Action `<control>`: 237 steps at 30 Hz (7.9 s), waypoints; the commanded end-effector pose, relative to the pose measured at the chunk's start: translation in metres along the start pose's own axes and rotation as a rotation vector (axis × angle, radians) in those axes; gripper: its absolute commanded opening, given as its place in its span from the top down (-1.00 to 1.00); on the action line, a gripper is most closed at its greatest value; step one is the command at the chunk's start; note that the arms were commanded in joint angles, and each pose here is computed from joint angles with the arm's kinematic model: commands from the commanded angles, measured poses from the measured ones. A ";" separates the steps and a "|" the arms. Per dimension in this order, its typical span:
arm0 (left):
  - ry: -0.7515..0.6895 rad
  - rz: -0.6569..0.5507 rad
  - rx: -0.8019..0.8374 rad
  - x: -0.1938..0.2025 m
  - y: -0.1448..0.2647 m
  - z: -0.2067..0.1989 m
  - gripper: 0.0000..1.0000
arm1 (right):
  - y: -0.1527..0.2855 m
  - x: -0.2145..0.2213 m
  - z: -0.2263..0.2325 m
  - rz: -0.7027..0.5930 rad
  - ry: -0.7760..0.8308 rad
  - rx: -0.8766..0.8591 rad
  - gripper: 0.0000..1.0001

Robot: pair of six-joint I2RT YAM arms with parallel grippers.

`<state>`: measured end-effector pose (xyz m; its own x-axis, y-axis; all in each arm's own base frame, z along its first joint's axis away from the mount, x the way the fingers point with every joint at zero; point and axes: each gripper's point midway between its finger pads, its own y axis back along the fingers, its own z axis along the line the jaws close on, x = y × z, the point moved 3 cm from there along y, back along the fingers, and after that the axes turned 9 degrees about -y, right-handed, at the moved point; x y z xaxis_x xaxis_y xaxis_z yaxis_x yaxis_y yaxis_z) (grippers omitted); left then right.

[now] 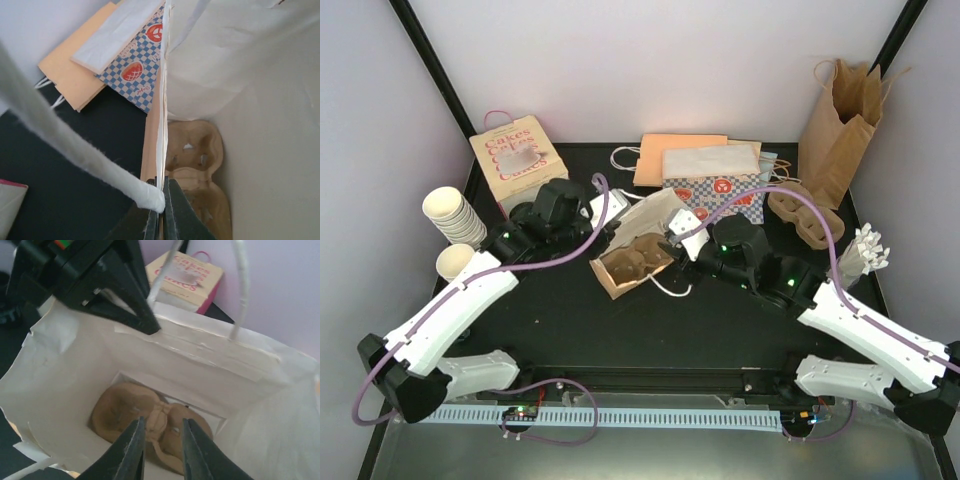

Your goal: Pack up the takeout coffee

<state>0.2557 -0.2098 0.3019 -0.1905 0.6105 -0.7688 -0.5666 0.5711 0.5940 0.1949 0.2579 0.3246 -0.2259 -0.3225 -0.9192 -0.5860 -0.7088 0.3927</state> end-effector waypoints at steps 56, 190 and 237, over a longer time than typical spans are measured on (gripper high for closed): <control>-0.346 -0.230 0.035 0.014 0.023 -0.060 0.97 | -0.047 0.068 0.079 0.108 0.622 -0.121 0.98; -0.272 -0.277 0.437 0.013 0.037 -0.126 0.94 | -0.159 0.182 0.024 0.512 0.984 0.200 0.98; -0.287 -0.220 0.434 0.021 0.025 -0.129 0.95 | -0.131 0.123 0.016 0.392 0.900 0.308 0.98</control>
<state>0.1606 -0.2454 0.2746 0.1434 0.5640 -0.8132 -0.3309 0.8018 0.4977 0.2132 0.2984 0.1405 0.1366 -0.9709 -0.1967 -0.7418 -0.2319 0.6292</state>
